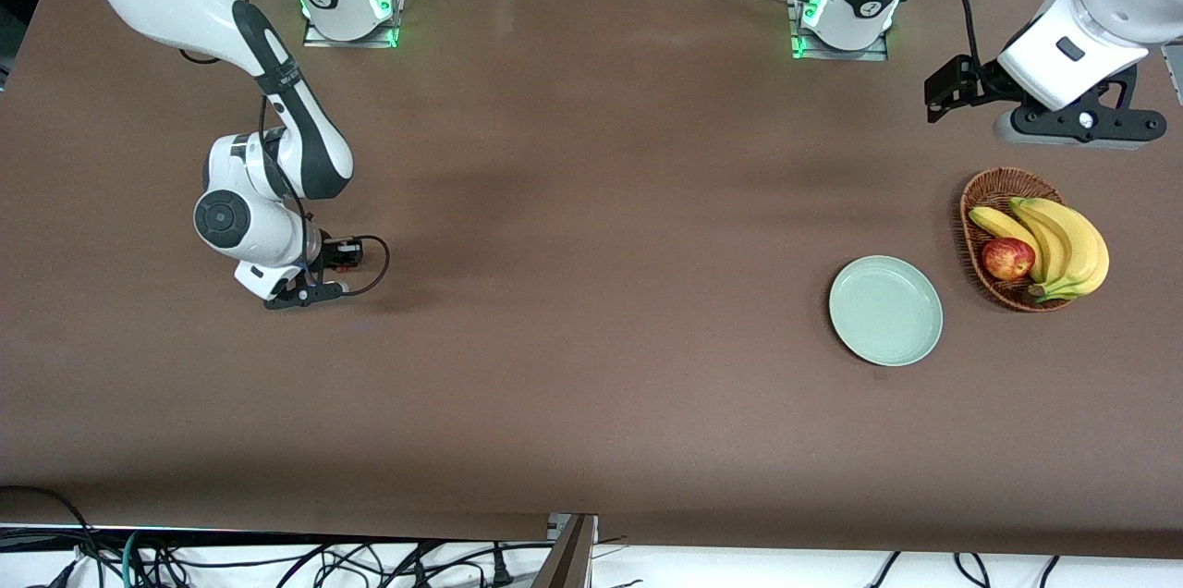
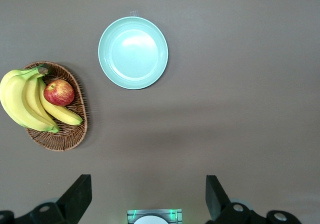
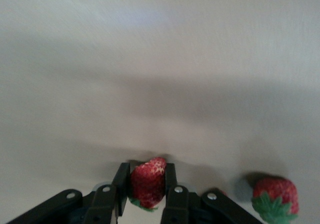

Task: Collect all strawberries into plate
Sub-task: 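Close the right gripper on the strawberry and lift it, then carry the strawberry to mid-table and release it with the right gripper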

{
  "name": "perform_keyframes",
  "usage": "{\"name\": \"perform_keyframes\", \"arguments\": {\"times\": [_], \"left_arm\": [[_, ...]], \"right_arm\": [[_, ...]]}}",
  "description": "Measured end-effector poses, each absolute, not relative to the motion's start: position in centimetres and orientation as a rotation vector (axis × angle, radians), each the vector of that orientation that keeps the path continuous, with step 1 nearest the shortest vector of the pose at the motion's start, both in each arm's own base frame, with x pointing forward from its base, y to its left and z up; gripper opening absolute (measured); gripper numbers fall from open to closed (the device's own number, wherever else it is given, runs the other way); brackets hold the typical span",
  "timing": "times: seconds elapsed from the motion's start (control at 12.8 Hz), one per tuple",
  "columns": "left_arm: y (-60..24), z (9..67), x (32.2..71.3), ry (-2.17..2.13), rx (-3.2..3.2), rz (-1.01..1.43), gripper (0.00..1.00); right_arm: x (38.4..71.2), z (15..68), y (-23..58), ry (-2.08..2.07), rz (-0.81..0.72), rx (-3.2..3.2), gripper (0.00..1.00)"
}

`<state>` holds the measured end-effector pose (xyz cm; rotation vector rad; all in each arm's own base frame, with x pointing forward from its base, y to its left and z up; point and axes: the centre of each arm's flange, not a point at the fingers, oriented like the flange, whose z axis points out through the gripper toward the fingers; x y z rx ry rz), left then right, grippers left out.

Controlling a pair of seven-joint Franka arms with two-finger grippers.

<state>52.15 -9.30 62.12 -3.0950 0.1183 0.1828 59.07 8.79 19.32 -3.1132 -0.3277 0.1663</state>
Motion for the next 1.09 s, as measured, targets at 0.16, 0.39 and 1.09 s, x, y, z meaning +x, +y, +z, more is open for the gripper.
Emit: {"name": "perform_keyframes", "arguments": {"times": [0.16,0.39,1.09], "left_arm": [[-8.8,61.6,50.3,0.129,-3.088,0.158,1.0],[-5.4,60.8,48.7,0.086,-3.093,0.153,1.0],[-3.9,59.6,49.6,0.057,-3.127,0.156,1.0]], "right_arm": [[60.7,22.6,13.7,-0.331,0.103,-3.088,0.33],[60.7,26.6,24.7,-0.216,0.015,-3.075,0.33],[53.3,21.1,51.2,0.133,-0.017,-2.993,0.33]]}}
